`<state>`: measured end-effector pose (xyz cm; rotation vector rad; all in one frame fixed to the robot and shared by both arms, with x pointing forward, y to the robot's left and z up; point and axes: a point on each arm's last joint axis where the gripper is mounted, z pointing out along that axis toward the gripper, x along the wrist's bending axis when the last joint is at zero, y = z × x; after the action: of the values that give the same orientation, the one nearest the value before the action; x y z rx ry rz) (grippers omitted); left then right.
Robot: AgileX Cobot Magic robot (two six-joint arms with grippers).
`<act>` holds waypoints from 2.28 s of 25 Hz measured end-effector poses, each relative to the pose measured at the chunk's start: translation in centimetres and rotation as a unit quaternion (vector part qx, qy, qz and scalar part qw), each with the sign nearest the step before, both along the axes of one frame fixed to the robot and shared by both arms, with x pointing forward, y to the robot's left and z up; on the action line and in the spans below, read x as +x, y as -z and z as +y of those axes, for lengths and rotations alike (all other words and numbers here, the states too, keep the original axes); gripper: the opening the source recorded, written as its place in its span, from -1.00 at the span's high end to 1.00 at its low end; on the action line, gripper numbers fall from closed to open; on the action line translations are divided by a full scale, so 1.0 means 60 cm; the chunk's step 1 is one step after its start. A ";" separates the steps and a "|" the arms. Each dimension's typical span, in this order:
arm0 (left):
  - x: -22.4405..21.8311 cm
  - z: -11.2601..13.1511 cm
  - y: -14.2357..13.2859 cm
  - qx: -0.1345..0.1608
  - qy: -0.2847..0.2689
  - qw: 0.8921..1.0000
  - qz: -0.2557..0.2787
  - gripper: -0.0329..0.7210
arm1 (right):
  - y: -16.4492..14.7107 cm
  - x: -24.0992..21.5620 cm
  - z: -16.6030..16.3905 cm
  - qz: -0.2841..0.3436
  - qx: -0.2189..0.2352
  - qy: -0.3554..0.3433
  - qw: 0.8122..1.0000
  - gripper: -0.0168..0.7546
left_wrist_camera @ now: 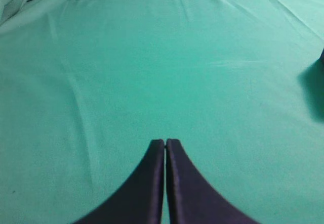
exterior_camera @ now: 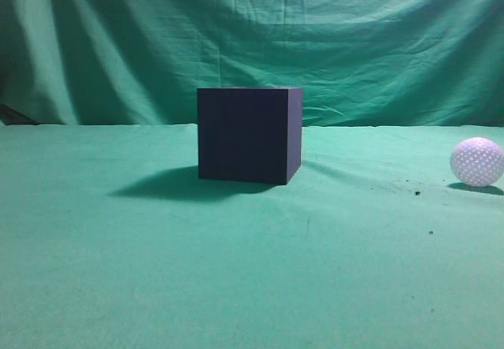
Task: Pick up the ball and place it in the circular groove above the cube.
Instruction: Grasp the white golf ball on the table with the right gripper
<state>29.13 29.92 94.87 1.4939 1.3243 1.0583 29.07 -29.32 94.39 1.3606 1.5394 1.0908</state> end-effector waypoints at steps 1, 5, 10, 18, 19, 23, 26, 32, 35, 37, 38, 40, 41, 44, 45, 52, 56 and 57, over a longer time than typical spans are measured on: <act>0.000 0.000 0.000 0.000 0.000 1.000 0.000 0.91 | 0.000 0.000 0.000 0.000 0.000 0.000 1.000 0.83; 0.000 0.000 0.000 0.000 0.000 1.000 0.000 0.91 | 0.000 0.000 0.000 0.000 0.000 0.000 1.000 0.83; 0.000 0.000 0.000 0.000 0.000 1.000 0.000 0.91 | 0.000 0.000 0.000 0.000 0.000 0.000 1.000 0.83; 0.000 0.000 0.000 0.000 0.000 1.000 0.000 0.91 | 0.000 0.000 0.000 0.000 0.000 0.000 1.000 0.83; 0.000 0.000 0.000 0.000 0.000 1.000 0.000 0.91 | 0.000 0.000 0.000 0.000 0.000 0.000 1.000 0.83; 0.000 0.000 0.000 0.000 0.000 1.000 0.000 0.91 | -0.004 0.001 0.000 -0.016 -0.008 -0.001 1.000 0.83; 0.000 0.000 0.000 0.000 0.000 1.000 0.000 0.91 | -0.025 0.006 0.001 -0.082 0.012 -0.001 0.997 0.83; 0.000 0.000 0.000 0.000 0.000 1.000 0.000 0.91 | -0.075 0.005 0.000 -0.246 0.039 0.004 0.968 0.83; 0.000 0.000 0.000 0.000 0.000 1.000 0.000 0.91 | -0.093 0.002 -0.001 -0.263 0.045 0.004 0.964 0.83; 0.000 0.000 0.000 0.000 0.000 1.000 0.000 0.91 | -0.128 -0.005 -0.001 -0.263 0.047 0.003 0.964 0.83; 0.000 0.000 0.000 0.000 0.000 1.000 0.000 0.91 | -0.143 -0.006 -0.001 -0.249 0.046 0.002 0.967 0.83; 0.000 0.000 0.000 0.000 0.000 1.000 0.000 0.91 | -0.177 -0.004 0.001 -0.204 0.054 0.000 0.978 0.83; 0.000 0.000 0.000 0.000 0.000 1.000 0.000 0.91 | -0.188 0.001 0.003 -0.169 0.068 -0.001 0.983 0.83; 0.000 0.000 0.000 0.000 0.000 1.000 0.000 0.91 | -0.206 0.020 0.010 -0.096 0.120 -0.003 0.988 0.83; 0.000 0.000 0.000 0.000 0.000 1.000 0.000 0.91 | -0.206 0.026 0.011 -0.082 0.127 -0.003 0.989 0.83; 0.000 0.000 0.000 0.000 0.000 1.000 0.000 0.91 | -0.192 0.071 0.019 0.018 0.088 -0.009 0.996 0.83; 0.000 0.000 0.000 0.000 0.000 1.000 0.000 0.91 | -0.194 0.108 0.027 0.128 0.021 -0.041 0.991 0.83; 0.000 0.000 0.000 0.000 0.000 1.000 0.000 0.91 | -0.190 0.122 0.030 0.163 0.009 -0.050 0.985 0.83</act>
<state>29.13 29.92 94.87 1.4939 1.3243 1.0583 36.39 -27.54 105.81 1.5458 1.8542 0.9776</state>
